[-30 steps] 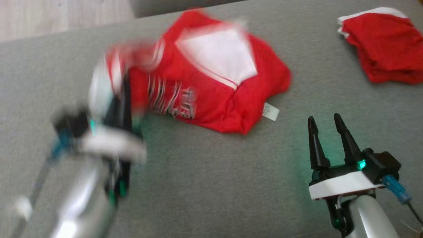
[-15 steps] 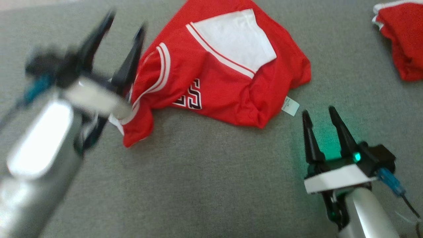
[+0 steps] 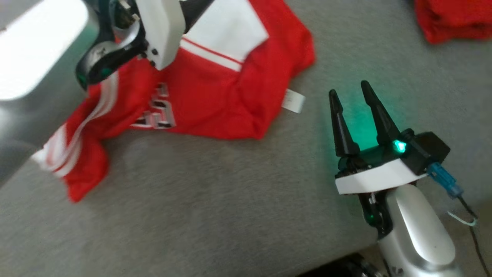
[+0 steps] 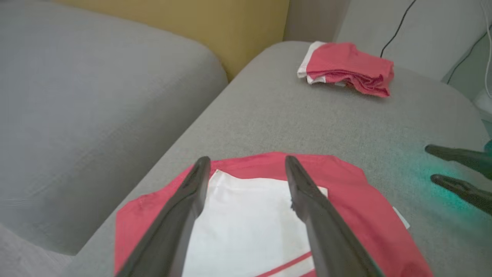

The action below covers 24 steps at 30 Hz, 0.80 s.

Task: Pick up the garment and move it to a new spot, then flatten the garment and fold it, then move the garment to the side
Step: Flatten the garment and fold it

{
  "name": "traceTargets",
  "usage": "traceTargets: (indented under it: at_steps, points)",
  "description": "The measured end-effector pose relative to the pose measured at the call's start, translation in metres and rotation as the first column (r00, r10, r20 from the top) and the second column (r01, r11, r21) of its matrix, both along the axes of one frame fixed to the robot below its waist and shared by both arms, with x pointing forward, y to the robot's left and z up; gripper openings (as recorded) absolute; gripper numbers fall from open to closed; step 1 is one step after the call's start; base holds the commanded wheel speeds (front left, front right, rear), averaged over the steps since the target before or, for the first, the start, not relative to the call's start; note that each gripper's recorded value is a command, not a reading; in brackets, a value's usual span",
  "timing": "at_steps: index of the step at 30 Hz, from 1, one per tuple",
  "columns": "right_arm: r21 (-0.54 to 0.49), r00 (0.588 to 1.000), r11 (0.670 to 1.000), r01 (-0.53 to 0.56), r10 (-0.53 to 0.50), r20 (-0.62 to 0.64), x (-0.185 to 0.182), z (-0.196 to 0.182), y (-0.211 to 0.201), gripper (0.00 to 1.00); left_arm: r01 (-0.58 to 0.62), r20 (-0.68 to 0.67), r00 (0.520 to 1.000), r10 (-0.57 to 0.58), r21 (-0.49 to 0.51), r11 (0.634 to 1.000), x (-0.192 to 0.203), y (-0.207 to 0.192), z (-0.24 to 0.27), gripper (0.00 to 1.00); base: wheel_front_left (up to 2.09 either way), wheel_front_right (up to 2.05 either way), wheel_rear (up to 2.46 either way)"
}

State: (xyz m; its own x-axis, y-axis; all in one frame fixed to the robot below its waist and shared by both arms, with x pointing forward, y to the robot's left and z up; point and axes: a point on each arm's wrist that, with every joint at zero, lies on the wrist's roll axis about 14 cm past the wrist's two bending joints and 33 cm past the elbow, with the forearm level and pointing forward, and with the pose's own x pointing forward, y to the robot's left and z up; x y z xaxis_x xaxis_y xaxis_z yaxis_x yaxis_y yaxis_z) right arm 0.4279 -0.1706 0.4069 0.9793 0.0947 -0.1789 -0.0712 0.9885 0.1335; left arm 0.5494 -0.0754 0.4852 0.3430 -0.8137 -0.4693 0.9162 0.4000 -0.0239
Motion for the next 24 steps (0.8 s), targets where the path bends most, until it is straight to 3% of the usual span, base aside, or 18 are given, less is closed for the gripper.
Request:
traceTargets:
  at_steps: [7,12,23,24]
  points:
    - [0.002,0.995,0.995,0.098,-0.098,-0.024,-0.01,-0.002,-0.031,1.0,0.063,-0.087,0.995,-0.055,0.101,0.993,0.016,-0.024,-0.064,1.0,0.0,0.0,0.0]
    - [-0.013,0.987,0.989,0.149,-0.15,-0.064,-0.022,-0.01,-0.047,1.0,0.061,-0.084,0.995,-0.052,0.114,0.992,0.038,-0.036,-0.084,1.0,0.0,0.0,0.0]
    - [-0.033,0.977,0.979,0.199,-0.201,-0.074,-0.033,-0.008,-0.063,1.0,0.061,-0.13,0.991,-0.037,0.183,0.981,0.045,-0.036,-0.114,1.0,0.0,0.0,0.0]
    - [-0.033,0.977,0.979,0.199,-0.201,-0.074,-0.033,-0.008,-0.063,1.0,0.057,-0.13,0.991,-0.033,0.187,0.981,0.046,-0.034,-0.115,0.96,0.0,0.0,0.0]
